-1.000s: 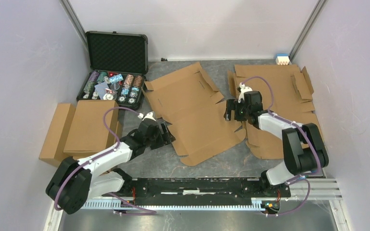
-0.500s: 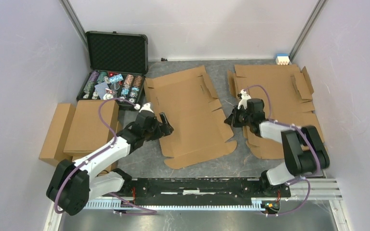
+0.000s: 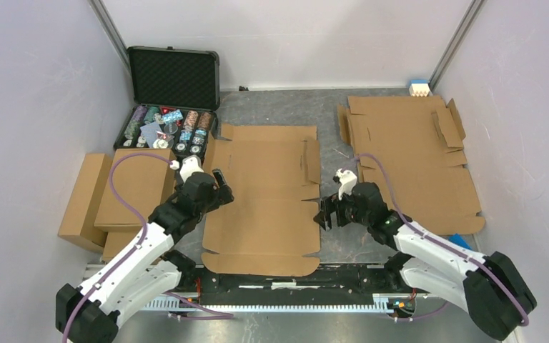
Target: Fold the paper box
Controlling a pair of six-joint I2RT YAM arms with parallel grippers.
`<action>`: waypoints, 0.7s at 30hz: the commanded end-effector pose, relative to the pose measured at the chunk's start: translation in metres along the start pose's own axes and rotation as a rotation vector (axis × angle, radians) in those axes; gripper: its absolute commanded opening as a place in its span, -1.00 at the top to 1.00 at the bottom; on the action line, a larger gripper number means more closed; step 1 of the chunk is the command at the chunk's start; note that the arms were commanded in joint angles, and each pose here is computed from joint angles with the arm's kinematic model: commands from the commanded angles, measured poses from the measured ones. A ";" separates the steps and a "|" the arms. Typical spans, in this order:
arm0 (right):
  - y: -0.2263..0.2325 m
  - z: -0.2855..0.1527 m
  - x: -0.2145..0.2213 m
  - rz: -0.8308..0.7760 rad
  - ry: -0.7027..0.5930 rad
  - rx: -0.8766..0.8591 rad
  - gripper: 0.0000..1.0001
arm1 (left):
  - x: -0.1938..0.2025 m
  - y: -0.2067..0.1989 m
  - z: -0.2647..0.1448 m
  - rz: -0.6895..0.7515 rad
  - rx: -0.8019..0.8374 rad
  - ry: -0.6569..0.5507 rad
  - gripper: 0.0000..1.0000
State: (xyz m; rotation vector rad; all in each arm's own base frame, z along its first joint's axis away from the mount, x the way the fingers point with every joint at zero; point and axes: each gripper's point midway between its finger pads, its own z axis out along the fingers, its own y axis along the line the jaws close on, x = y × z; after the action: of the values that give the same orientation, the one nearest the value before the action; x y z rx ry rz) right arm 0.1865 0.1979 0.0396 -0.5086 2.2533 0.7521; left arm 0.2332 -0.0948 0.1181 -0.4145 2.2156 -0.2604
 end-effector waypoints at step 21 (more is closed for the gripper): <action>-0.086 0.101 -0.169 0.028 -0.045 0.613 -0.76 | 0.018 0.069 0.009 -0.081 -0.376 -0.022 -0.99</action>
State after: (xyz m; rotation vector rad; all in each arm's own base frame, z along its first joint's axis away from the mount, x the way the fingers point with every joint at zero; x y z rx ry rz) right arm 0.3789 0.2290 0.0619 -0.1972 2.3297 0.1852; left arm 0.2186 -0.0484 0.0869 -0.6232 2.2445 0.0555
